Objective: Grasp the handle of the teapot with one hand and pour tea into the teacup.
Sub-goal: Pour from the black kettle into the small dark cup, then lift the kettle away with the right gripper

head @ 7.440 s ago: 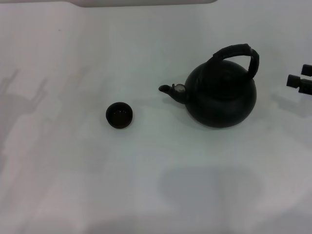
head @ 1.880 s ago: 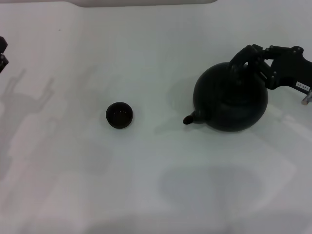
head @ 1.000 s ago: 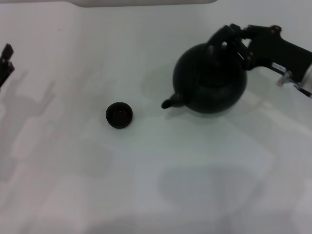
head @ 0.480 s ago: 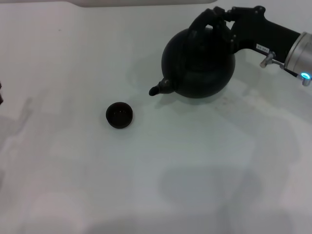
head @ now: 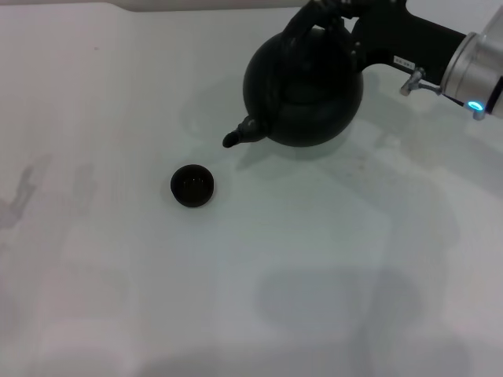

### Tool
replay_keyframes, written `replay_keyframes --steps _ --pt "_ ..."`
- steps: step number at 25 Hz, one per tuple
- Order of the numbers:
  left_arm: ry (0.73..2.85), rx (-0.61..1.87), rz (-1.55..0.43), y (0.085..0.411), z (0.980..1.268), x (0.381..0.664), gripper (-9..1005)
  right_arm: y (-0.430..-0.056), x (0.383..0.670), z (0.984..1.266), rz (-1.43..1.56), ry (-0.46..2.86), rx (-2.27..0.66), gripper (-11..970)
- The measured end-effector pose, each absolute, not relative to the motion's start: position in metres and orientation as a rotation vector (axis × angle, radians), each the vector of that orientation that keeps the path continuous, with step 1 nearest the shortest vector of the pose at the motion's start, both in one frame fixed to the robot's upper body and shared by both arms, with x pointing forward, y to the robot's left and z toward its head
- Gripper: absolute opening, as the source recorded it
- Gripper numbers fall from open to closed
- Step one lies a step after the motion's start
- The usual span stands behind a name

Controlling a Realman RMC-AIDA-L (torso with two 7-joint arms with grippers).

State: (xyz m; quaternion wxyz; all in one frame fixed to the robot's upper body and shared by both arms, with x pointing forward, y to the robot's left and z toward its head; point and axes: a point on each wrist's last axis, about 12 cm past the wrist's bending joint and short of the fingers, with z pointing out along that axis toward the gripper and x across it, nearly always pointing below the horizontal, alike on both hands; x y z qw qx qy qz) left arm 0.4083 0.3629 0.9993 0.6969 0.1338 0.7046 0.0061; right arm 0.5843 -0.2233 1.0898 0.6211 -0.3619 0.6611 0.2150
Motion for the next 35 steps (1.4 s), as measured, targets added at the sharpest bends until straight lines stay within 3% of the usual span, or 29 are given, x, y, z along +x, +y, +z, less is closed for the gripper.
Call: replay_keyframes --steps 14,35 --pt "1.553 0.319 0.006 0.36 1.002 0.412 795 -0.188 0.584 1.093 0.471 1.52 -0.906 137" --pt "1.543 0.322 0.002 0.358 1.003 0.416 797 -0.188 0.589 1.088 0.323 1.558 -0.941 136"
